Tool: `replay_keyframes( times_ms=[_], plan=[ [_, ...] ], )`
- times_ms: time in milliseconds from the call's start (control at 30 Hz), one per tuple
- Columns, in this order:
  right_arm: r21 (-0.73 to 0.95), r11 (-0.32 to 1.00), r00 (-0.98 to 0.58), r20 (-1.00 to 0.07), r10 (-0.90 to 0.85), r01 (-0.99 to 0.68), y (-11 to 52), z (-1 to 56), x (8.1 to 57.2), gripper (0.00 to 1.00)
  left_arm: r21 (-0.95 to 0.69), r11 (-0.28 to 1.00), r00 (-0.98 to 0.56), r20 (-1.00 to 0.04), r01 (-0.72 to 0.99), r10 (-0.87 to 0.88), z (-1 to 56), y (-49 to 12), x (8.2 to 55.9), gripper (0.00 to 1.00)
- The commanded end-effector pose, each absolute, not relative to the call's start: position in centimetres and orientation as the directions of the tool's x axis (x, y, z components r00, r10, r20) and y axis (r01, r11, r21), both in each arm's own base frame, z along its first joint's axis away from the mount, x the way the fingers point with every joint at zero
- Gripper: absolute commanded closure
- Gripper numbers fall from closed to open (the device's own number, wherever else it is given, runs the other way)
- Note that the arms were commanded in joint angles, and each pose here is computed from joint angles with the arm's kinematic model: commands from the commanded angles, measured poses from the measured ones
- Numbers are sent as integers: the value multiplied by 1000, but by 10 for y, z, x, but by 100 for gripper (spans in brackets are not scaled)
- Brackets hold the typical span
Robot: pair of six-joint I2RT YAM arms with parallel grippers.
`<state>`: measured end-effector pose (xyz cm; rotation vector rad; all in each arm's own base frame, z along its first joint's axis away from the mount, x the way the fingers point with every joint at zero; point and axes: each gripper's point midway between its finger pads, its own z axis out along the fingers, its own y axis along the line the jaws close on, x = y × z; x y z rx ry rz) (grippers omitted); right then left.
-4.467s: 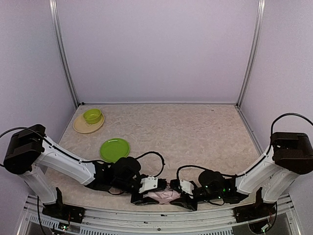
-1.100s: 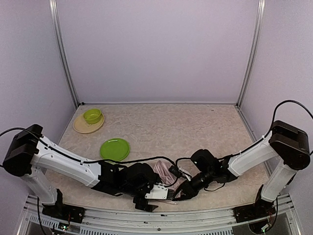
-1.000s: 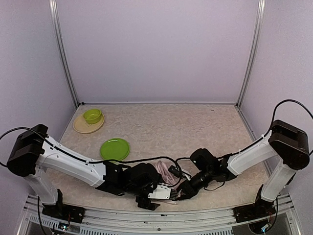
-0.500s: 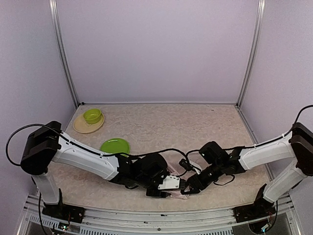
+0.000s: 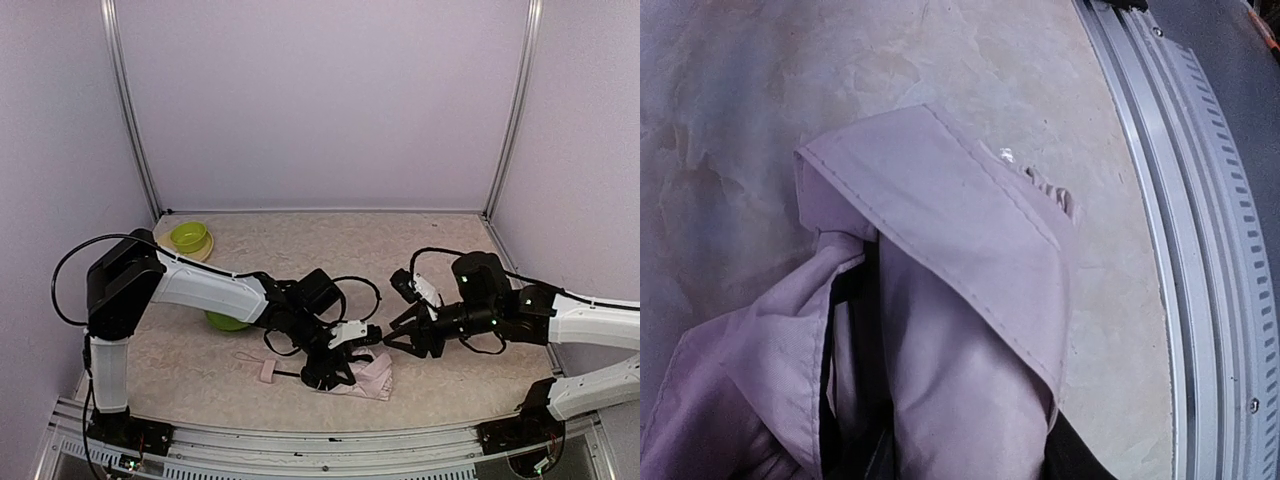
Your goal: Put away the umbrella
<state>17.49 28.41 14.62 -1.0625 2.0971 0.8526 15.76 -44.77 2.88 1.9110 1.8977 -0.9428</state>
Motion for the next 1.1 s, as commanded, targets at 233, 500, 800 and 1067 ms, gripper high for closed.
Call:
replay_keyframes(
  times_ms=[233,500,800,1067],
  plan=[
    [38,321,-175,-896,-409,-946,306,146,152,57,-428,120,-271,-312,896,911,-47,-375,131,59],
    [201,548,-440,-828,-347,-812,301,108,162,54,-365,127,-256,-331,922,908,-48,-376,138,54],
    [307,547,-534,-782,-322,-779,307,78,154,46,-341,104,-229,-353,934,907,-45,-380,136,48],
    [300,569,-555,-755,-350,-766,308,72,161,100,-299,92,-205,-371,950,906,-38,-378,135,36]
  ],
)
